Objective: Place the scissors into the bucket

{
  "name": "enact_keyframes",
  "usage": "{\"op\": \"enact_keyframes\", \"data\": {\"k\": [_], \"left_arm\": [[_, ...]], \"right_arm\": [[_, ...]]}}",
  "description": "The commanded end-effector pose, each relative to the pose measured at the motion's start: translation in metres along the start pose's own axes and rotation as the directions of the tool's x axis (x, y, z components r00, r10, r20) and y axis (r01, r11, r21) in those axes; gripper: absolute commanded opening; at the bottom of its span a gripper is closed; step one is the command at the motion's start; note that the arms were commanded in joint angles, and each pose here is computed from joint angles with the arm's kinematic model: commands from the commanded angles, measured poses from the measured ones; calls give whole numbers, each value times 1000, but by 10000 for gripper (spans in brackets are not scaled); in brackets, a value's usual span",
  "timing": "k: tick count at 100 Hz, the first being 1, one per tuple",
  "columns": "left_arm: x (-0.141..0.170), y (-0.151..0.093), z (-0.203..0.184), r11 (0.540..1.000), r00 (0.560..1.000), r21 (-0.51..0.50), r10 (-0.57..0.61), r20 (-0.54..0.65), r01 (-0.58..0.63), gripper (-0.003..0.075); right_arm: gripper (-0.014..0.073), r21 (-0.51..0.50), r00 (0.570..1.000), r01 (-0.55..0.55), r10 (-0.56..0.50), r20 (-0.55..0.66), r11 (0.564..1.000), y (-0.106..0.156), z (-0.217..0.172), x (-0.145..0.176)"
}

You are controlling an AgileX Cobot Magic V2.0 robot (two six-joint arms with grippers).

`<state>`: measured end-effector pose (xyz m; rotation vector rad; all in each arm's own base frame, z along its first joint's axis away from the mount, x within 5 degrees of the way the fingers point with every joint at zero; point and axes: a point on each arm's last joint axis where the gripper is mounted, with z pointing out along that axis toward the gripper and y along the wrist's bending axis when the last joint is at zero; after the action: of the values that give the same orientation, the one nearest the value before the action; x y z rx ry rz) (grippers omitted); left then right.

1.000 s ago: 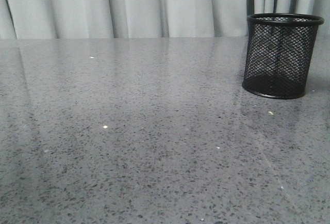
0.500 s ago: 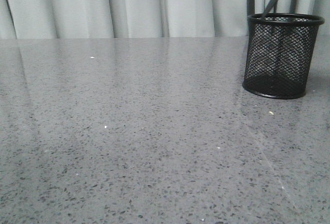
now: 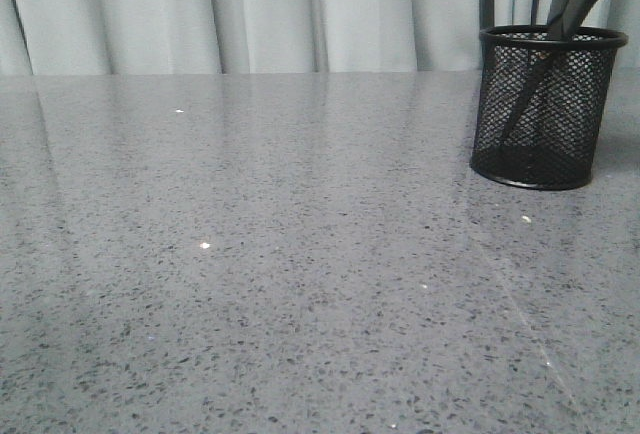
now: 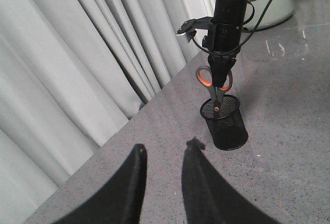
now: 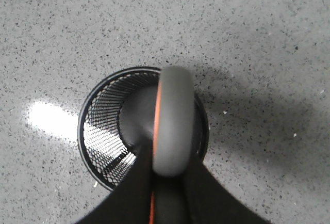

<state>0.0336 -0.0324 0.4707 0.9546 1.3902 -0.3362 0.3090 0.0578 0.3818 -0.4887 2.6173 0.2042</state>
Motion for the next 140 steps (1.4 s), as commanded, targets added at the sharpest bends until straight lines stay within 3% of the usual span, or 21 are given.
{"op": "enact_keyframes", "data": {"k": [1, 15, 37, 47, 69, 87, 99, 111, 114, 128, 140], "left_arm": [[-12, 4, -2, 1000, 996, -22, -18, 91, 20, 151], [-12, 4, -2, 1000, 996, -21, -18, 90, 20, 151], [-11, 3, -2, 1000, 996, -19, -19, 82, 20, 151], [-11, 3, -1, 1000, 997, -17, -19, 75, 20, 151], [-10, 3, -1, 1000, 997, -16, -19, 73, 20, 151], [-10, 4, -1, 1000, 997, -27, -10, 72, 11, 150], [-5, 9, 5, 994, 998, -106, -9, 68, 16, 118], [8, 11, 10, 982, 998, -179, -48, 36, 54, 77], [14, 10, 11, 981, 998, -185, -55, 35, 61, 69], [43, -6, 13, 985, 995, -164, -38, 93, 53, 27], [74, -23, 15, 989, 984, -140, -17, 177, 42, -14]], "right_arm": [[-64, 11, 999, 3, -4, 41, 1000, 0, -10, -3], [8, 13, 999, 2, -3, 45, 1000, -1, -9, -4], [339, 14, 999, 2, -3, 50, 1000, -1, -9, -5], [412, 14, 999, 2, -3, 51, 1000, -1, -9, -5], [411, 25, 995, 6, -9, 97, 1000, -1, -16, -11], [384, 25, 976, 21, -26, 217, 999, 6, -55, -19], [214, 15, 943, 31, -34, 331, 999, 17, -93, -12], [-71, 32, 912, 49, -58, 407, 998, 29, -128, 13], [-66, 27, 903, 58, -64, 424, 998, 32, -134, 21], [-52, 18, 818, 111, -102, 566, 994, 53, -159, 77], [-52, 74, 690, 78, -108, 716, 994, 64, -164, 141]]}}
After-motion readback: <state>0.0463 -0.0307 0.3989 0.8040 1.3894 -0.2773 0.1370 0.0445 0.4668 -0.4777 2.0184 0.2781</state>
